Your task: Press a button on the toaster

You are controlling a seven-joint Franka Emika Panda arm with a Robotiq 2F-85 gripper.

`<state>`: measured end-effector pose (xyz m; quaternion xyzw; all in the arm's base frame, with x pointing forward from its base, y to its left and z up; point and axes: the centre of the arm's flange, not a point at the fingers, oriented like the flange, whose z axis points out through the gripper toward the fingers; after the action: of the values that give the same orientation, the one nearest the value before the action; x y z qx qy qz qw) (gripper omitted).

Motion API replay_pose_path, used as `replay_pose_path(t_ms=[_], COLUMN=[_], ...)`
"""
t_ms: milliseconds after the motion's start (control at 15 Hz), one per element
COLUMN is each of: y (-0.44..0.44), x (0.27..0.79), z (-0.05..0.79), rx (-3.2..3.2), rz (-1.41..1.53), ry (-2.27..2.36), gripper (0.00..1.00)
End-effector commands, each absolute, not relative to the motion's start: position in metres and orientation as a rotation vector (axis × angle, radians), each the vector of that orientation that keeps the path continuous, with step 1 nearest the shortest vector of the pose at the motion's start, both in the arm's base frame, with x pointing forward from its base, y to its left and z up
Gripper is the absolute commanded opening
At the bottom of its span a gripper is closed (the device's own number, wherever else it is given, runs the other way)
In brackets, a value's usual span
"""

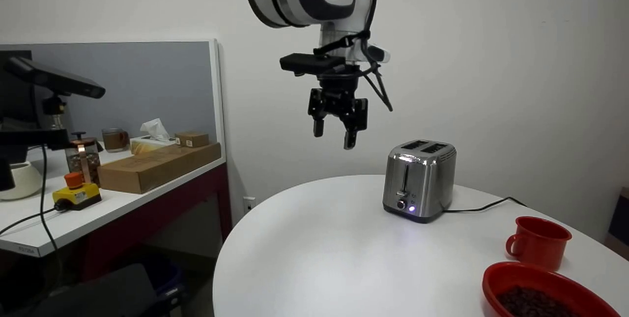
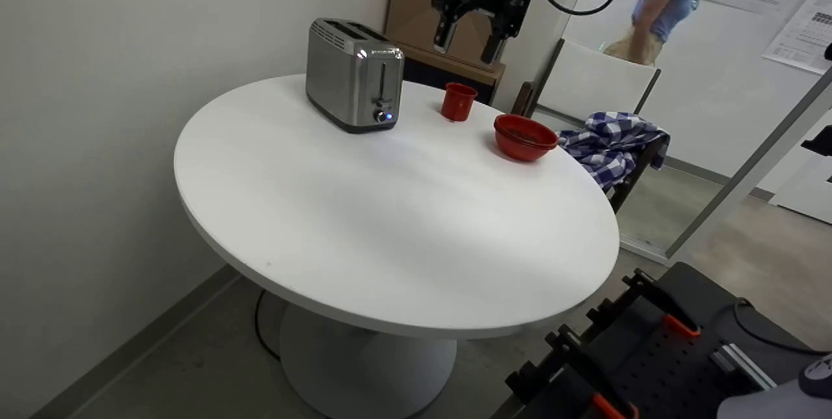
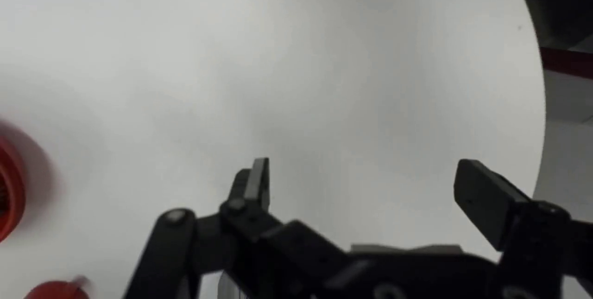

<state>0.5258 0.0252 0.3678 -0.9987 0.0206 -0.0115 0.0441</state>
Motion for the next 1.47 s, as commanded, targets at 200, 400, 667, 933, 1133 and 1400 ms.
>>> replay_pose_path(t_ms=[200, 400, 667, 933, 1133, 1400], y=[0.008, 0.003, -0.014, -0.036, -0.054, -0.073], x=[0.607, 0.625, 0.637, 0.640, 0.639, 0.634], z=[0.342, 0.327, 0.307, 0.285, 0.267, 0.245], rx=[-3.147, -3.176, -3.246, -3.251, -3.212, -3.185], rz=[-0.136, -0.222, -0.428, -0.665, -0.819, -0.896], ry=[-0.259, -0.372, -0.612, -0.708, -0.525, -0.378], gripper=[1.00, 1.00, 1.00, 1.00, 1.00, 1.00])
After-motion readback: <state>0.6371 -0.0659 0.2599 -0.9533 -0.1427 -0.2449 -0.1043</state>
